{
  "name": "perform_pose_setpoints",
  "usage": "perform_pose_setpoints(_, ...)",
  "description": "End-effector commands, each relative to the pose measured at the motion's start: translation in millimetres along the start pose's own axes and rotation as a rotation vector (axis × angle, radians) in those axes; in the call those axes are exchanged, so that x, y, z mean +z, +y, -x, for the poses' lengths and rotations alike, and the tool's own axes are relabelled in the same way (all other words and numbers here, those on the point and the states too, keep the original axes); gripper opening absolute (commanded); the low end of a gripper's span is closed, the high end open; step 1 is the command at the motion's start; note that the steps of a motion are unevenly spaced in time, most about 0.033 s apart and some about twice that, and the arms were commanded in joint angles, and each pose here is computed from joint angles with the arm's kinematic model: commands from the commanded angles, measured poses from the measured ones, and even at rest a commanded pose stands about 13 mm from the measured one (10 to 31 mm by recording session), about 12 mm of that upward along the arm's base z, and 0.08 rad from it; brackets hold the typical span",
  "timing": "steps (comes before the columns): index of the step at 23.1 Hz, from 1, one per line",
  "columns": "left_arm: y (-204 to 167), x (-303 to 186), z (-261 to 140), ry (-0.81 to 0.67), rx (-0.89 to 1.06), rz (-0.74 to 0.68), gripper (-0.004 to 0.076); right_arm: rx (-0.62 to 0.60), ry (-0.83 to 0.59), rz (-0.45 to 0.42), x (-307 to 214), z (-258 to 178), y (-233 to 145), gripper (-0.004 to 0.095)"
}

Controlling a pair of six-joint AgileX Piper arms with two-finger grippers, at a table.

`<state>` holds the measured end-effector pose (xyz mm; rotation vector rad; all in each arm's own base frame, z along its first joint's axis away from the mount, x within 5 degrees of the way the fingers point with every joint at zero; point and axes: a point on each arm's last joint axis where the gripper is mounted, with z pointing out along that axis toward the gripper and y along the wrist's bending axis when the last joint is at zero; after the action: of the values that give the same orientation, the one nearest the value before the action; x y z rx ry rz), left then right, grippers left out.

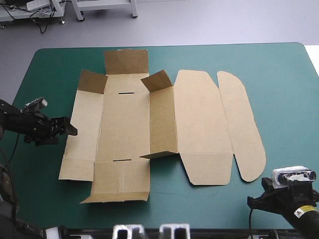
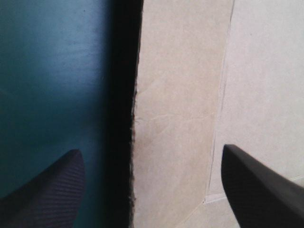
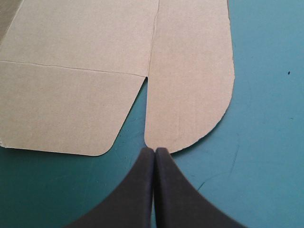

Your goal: Fold the box

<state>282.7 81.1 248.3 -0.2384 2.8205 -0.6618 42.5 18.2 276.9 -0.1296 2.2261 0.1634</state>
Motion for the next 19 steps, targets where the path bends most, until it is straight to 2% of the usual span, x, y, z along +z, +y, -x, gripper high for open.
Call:
perform_pose_setpoints(1,-12,-7,3,-0.021,0.003,-0.06,0.0566,-0.007,-0.074,-0.003,-5,12,0,-0.002)
perform_pose_setpoints(7,-37,22,6,0.066,0.083,-0.089,0.0566,-0.007,-0.074,-0.003,-5,12,0,-0.002)
perform_pose_setpoints(9,-41,26,6,0.08,0.076,-0.092,0.0542,-0.007,-0.074,-0.003,-5,12,0,-0.002)
perform_pose_setpoints(19,-43,32,0,0.16,-0.033,-0.118,0.0216,-0.007,-0.074,-0.003,-5,12,0,-0.002)
